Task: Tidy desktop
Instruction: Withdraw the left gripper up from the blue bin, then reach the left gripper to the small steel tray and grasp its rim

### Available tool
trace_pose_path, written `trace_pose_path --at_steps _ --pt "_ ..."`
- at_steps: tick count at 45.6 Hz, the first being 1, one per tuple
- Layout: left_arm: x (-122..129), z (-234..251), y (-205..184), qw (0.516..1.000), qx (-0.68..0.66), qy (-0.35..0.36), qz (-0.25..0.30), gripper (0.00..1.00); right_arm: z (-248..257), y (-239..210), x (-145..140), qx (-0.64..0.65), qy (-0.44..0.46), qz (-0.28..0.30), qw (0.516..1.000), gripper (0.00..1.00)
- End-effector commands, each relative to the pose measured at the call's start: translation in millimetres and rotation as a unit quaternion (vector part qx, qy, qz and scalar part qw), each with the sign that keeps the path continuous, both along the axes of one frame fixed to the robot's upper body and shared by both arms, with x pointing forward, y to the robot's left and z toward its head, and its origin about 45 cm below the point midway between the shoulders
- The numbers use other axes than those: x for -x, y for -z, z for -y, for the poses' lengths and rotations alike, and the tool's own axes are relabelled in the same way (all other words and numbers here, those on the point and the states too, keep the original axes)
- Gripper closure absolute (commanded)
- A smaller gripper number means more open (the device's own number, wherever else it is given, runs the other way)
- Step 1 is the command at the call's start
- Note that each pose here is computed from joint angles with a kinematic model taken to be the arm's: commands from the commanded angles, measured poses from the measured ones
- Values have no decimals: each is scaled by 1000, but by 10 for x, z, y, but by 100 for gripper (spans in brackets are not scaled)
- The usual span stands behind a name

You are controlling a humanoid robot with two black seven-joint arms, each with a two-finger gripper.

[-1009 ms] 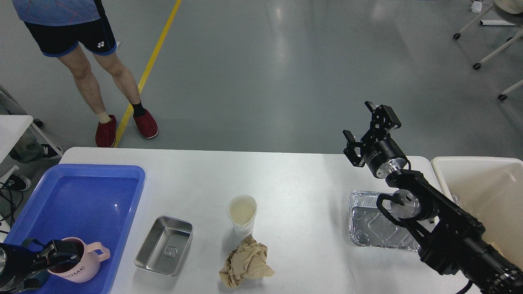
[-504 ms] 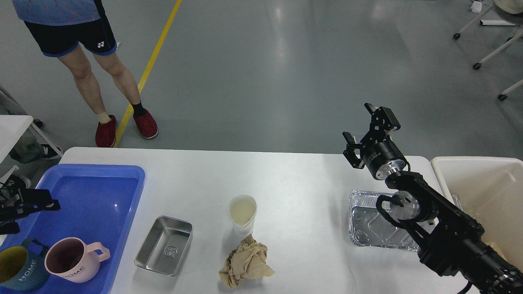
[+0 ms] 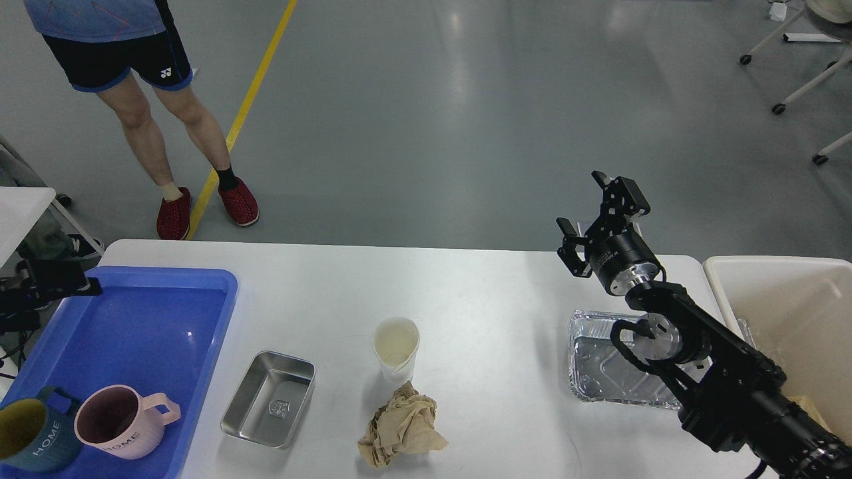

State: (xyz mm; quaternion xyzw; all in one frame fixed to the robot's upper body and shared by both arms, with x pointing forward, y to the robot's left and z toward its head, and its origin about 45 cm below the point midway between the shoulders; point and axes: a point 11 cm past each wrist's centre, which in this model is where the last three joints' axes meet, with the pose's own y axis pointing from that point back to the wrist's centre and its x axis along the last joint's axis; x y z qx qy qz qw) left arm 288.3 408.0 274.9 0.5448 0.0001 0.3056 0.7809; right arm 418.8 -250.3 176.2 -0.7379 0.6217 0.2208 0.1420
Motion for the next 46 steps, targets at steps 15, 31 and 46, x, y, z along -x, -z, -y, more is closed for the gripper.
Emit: trace_pose_path --at_steps 15,31,46 --pt "-102 705 1015 991 -43 103 -72 4 33 8 4 2 2 -1 1000 0" --pt "-343 832 1524 987 -78 99 -98 4 59 24 16 4 3 -3 1000 0" --pt "-217 985 1726 983 -87 119 -110 6 62 28 16 5 4 -3 1000 0"
